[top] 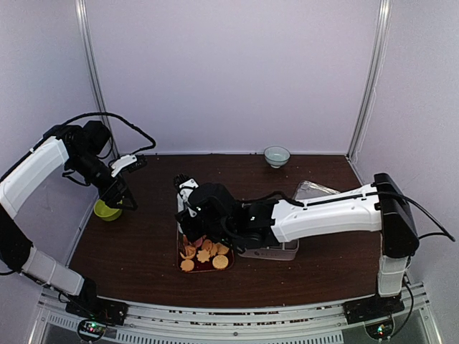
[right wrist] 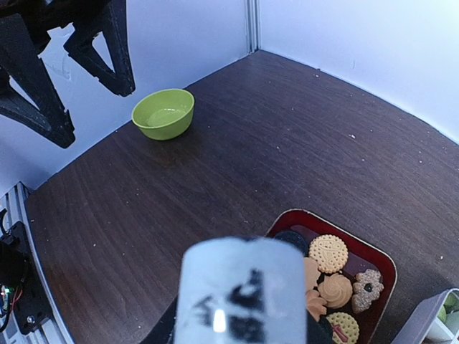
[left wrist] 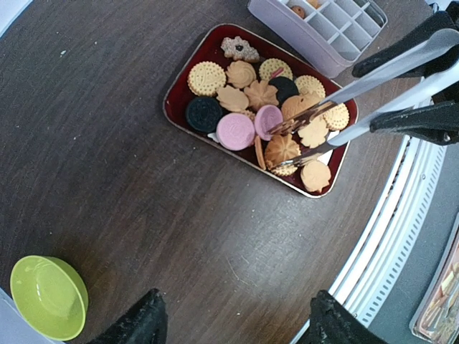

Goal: Pack the cookies
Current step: Pick up the fake cookies from the plate.

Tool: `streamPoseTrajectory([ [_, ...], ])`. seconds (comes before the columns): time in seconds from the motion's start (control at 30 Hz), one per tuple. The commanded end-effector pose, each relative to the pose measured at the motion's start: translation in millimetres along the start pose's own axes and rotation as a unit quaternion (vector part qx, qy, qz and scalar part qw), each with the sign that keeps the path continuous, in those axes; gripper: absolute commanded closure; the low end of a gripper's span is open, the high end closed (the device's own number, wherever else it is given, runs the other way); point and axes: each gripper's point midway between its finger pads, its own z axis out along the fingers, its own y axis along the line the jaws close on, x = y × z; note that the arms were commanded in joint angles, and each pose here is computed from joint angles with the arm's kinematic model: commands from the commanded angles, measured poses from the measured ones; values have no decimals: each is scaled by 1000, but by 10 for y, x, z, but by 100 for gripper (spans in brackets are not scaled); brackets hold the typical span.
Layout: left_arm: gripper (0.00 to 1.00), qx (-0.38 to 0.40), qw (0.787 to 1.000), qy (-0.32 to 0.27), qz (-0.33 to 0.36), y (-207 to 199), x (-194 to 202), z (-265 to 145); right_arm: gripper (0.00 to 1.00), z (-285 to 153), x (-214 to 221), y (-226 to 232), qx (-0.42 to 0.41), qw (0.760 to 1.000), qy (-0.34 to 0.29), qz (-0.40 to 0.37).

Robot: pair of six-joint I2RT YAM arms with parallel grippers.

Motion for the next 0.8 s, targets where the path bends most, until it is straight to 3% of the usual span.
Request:
streamPoseTrajectory([
  [0.0, 30, 12, 1000, -6, 2, -12, -26, -5, 67, -138, 30, -172, 30, 999, 5, -17],
  [0.23, 30, 15, 1000, -7, 0, -18, -24, -1, 83, -269, -220, -158, 25, 999, -24, -1],
  [0.5, 31, 15, 1000, -6, 1, -18, -16, 6, 86, -680, -852, -277, 26, 995, -90, 24],
  [0.63, 31, 18, 1000, -6, 2, -23, -16, 15, 86, -1053, -1178, -535, 47, 990, -132, 34],
  [0.77, 32, 18, 1000, -8, 4, -25, -24, 11, 87, -1326, -1219, -927, 95, 984, -146, 36],
])
